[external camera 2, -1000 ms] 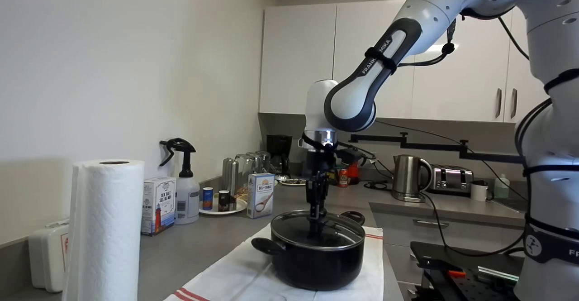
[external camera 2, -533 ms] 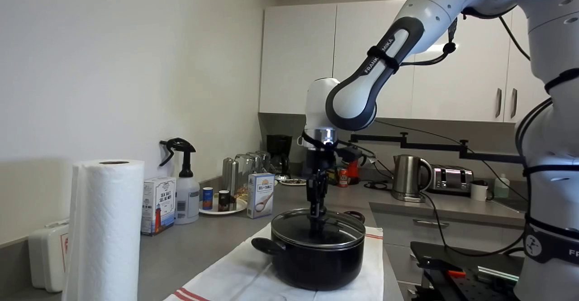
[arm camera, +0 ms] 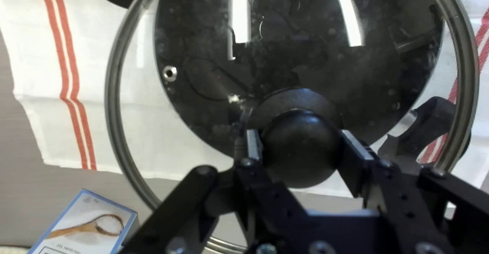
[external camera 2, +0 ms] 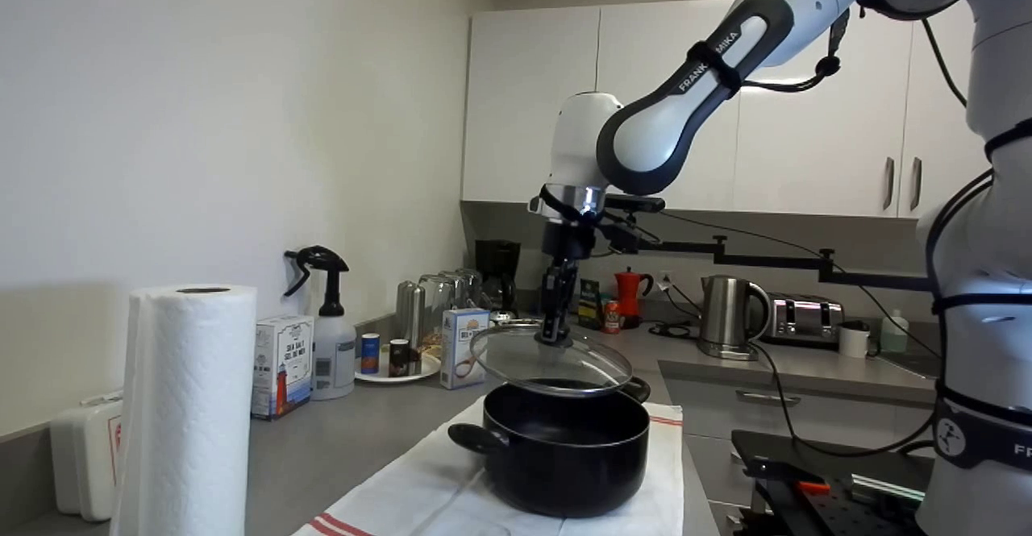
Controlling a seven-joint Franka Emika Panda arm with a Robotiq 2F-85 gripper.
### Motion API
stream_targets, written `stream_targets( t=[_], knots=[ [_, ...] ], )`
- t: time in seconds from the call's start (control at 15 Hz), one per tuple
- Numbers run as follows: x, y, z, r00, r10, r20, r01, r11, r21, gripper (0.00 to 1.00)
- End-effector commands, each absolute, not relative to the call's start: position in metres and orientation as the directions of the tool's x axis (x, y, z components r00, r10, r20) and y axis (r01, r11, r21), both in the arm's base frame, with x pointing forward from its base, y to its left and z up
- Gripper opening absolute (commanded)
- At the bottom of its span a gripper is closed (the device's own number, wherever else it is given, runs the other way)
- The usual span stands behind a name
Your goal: Remove the glass lid from the black pot.
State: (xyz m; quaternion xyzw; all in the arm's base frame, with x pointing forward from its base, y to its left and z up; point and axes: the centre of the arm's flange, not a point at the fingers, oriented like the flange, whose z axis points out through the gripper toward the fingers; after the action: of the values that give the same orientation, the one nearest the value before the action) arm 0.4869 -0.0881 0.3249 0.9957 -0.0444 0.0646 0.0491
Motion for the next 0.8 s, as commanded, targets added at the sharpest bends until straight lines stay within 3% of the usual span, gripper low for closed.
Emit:
stream_targets(
  t=[0.0,0.73],
  knots=[
    [0.484,-0.064,0.344,0.988,-0.052,0.148,-0.068,-0.992,0.106,0.25],
    [0.478,0.103,0.305,0.956,0.294,0.020,0.290,-0.950,0.118,0.25]
  ],
)
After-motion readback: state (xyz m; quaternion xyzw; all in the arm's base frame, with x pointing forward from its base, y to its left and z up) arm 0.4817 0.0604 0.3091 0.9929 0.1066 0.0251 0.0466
